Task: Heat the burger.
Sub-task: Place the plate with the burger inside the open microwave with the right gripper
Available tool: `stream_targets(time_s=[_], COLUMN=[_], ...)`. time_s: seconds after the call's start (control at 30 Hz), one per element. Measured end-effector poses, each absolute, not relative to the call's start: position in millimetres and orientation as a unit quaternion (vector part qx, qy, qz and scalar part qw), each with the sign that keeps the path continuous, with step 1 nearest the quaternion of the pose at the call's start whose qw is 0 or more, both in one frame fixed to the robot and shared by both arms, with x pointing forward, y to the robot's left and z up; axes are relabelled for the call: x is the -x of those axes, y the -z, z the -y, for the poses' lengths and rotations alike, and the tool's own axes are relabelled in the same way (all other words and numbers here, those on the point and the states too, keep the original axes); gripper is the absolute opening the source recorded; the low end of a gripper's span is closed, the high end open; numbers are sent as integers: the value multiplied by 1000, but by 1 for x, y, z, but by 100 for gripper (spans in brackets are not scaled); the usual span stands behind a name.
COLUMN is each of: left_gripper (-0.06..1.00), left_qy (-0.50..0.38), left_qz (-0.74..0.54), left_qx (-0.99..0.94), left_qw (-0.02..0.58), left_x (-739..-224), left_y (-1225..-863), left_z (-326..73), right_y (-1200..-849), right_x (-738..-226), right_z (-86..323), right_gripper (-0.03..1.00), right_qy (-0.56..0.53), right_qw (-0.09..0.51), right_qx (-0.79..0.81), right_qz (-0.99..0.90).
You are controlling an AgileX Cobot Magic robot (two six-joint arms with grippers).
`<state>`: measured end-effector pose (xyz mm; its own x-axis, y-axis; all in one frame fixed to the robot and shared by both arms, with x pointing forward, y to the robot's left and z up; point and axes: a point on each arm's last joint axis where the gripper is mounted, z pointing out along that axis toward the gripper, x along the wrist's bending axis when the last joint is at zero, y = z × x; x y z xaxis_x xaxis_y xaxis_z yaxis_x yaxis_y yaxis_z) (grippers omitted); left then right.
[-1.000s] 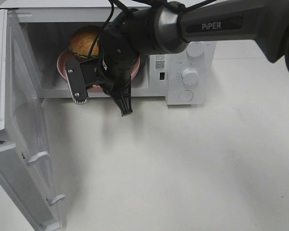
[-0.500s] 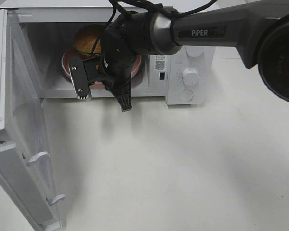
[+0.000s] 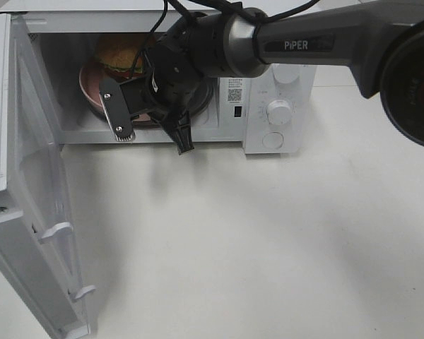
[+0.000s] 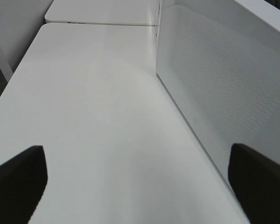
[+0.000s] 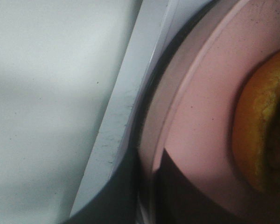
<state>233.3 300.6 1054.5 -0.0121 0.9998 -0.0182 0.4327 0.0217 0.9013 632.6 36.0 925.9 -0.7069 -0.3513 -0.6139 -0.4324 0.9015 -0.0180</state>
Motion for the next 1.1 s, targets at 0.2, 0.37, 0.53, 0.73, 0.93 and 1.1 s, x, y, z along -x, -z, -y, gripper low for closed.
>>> stream_targets(time_s=[0.2,0.37,0.53,0.73,0.93,1.1], left_gripper=[97,97,97,97,97,97], left_qy=[-373,-373,-373,-373,-373,-373], left_qz=[-606,-606,-606,-606,-606,-606], left_qx=[-591,-591,-591,-591,-591,-591], left_qw=[380,380,380,380,380,380], left_x=[-233,-233,-233,-233,-233,-233], left_y=[-1055,-1055,-1055,-1055,-1055,-1055], left_z=[-301,-301,-301,-301,-301,-301], right_y=[-927,-923,-911,-910,-914,-913], right_x=[-633,-638,-643,-647,-648,-648], right_z=[-38,-34,-30,-32,-35,-33], right_gripper=[6,6,9,20,32,40], right_qy=[-76,-80,-76,-86,-95,-88], right_qw=[326,326,319,329,340,333], right_qx=[213,205,199,198,196,194], right_qz=[-918,-919,-924,-920,-915,-919])
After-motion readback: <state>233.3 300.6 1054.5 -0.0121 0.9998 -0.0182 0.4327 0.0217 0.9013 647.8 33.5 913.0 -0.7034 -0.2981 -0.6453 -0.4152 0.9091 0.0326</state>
